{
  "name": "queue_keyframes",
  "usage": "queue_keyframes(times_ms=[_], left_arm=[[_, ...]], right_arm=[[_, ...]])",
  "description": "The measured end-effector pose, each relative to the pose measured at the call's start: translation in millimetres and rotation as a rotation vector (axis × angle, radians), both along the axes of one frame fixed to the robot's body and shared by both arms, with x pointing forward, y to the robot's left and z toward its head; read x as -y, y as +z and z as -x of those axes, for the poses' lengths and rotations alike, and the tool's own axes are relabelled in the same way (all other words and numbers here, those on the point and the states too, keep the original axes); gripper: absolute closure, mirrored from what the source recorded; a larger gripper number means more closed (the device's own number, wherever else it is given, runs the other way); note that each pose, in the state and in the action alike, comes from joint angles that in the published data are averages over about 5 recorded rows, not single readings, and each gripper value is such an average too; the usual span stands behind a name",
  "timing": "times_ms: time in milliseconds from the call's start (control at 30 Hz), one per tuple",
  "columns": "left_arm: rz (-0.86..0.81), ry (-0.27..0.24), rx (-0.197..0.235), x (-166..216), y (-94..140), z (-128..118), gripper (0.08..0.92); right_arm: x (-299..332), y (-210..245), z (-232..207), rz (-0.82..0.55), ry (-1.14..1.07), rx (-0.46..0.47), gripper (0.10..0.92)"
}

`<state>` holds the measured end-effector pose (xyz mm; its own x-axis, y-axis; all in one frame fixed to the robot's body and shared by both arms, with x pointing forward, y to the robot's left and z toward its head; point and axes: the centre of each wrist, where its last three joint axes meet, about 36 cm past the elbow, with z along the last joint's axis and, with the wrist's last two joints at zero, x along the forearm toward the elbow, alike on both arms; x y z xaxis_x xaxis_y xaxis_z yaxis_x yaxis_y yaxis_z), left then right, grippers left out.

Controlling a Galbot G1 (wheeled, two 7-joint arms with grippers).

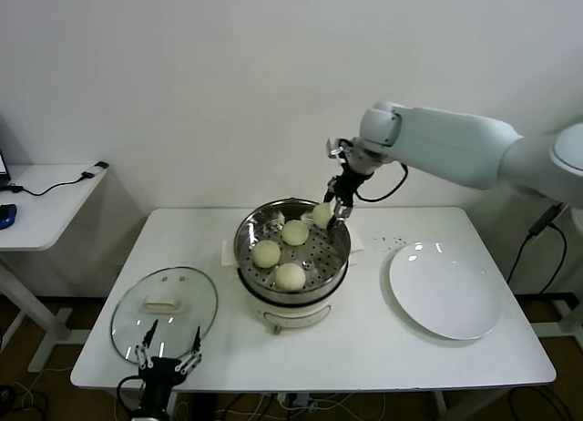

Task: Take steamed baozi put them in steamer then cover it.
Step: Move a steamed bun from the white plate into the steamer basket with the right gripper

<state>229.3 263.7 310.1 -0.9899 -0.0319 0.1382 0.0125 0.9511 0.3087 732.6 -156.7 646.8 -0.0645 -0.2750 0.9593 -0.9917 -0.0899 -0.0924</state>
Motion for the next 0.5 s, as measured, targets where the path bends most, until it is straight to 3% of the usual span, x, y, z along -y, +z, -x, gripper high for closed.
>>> queue_keyframes(times_ms=[500], left_arm=[[-0.005, 0.006, 0.004, -6.7, -0.7, -2.9, 0.177]], right_arm=[[-26.4, -56.4, 5.9, 0.076, 0.029, -0.055, 0.337]])
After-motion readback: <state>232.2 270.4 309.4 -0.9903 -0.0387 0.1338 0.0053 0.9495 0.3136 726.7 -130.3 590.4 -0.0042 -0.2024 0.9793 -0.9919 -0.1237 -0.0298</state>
